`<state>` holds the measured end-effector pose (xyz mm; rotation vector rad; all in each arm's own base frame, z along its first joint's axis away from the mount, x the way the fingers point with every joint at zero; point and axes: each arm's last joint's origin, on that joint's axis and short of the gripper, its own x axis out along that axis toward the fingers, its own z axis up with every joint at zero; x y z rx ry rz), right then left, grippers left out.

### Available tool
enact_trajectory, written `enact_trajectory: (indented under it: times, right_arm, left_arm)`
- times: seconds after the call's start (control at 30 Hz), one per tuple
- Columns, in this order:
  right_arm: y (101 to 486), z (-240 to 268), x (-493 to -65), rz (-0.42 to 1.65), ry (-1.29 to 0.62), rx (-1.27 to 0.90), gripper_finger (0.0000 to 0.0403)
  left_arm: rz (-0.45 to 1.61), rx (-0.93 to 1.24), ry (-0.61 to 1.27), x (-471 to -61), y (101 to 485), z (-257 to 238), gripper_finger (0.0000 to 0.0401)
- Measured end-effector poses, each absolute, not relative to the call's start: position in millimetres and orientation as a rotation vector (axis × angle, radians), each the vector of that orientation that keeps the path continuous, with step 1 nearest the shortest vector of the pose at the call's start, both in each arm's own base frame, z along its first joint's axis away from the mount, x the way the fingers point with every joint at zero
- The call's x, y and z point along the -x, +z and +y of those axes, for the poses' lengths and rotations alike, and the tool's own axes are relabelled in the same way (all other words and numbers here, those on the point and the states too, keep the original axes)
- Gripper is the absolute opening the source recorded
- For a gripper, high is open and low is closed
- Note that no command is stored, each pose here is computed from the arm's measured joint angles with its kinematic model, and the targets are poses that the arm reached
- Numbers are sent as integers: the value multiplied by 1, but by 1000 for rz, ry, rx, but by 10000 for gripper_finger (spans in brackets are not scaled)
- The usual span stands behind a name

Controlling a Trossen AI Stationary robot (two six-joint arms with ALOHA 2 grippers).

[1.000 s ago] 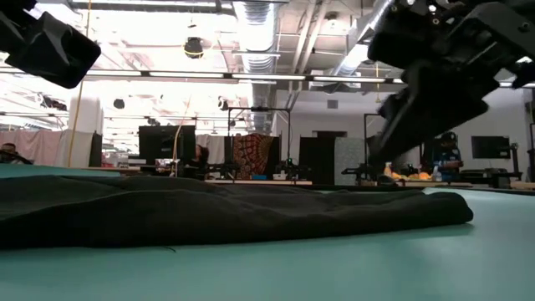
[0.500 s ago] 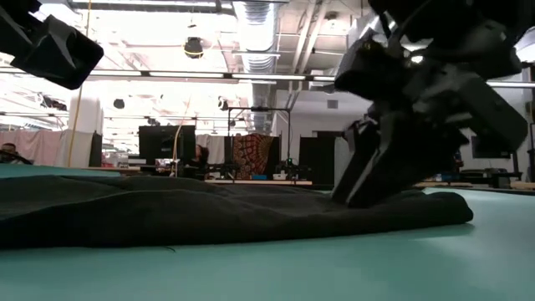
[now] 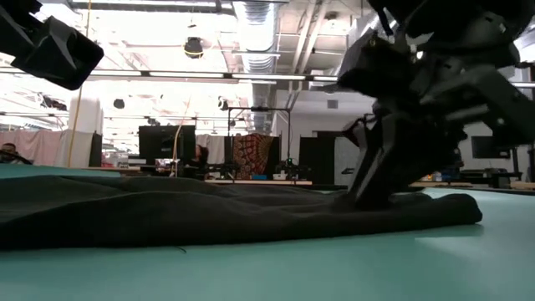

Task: Roll napkin
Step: Fold the black table napkin

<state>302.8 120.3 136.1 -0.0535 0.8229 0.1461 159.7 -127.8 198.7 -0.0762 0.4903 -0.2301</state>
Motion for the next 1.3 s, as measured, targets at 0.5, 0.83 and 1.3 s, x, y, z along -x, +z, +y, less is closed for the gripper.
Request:
enact_trajectory:
  times: [0.5, 0.83, 1.3]
  right_arm:
    - [144, 119, -300, 803, 100, 74, 13]
    - [144, 119, -300, 803, 88, 55, 13]
    - [144, 120, -300, 804, 77, 26, 12]
  left_arm:
    - [538, 137, -352, -152, 198, -138, 138]
    - [656, 13, -427, -129, 166, -176, 114]
    - [855, 59, -513, -122, 125, -207, 143]
